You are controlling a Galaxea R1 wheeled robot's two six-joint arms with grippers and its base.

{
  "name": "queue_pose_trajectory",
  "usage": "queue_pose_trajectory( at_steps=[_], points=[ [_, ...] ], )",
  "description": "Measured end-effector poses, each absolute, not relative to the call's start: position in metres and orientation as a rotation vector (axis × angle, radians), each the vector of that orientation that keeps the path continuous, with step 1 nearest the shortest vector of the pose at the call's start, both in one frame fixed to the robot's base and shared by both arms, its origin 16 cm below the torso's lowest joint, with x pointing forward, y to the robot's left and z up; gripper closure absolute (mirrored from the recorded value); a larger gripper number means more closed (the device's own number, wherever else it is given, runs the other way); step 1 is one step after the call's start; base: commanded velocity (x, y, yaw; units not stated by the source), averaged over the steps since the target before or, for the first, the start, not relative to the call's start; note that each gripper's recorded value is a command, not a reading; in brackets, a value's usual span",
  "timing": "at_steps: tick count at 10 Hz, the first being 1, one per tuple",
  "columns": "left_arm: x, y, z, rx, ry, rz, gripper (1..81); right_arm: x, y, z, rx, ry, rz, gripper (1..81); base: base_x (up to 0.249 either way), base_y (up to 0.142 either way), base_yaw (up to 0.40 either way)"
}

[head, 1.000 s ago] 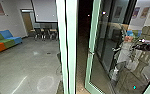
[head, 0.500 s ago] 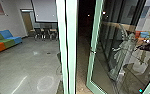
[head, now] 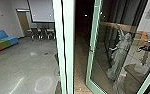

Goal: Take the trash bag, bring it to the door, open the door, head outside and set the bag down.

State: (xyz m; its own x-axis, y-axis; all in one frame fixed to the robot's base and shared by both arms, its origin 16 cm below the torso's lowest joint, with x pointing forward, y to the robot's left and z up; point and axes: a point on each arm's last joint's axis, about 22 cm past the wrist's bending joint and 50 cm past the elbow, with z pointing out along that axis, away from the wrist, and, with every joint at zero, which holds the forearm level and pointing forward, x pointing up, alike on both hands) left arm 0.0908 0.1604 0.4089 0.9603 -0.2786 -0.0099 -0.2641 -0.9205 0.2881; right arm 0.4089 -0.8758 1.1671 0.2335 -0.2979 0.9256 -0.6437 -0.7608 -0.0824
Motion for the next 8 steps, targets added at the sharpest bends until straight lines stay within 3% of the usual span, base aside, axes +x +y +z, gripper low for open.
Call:
queue_pose_trajectory(
  at_steps=[8],
  points=[
    [0.0913,0.1602,0.4090,2.824,-0.400,-0.071,81.1,0.4063,-0.8833,1.1645,2.173,-0.871,1.504,1.0,0.000,0.000,0.000]
  ],
)
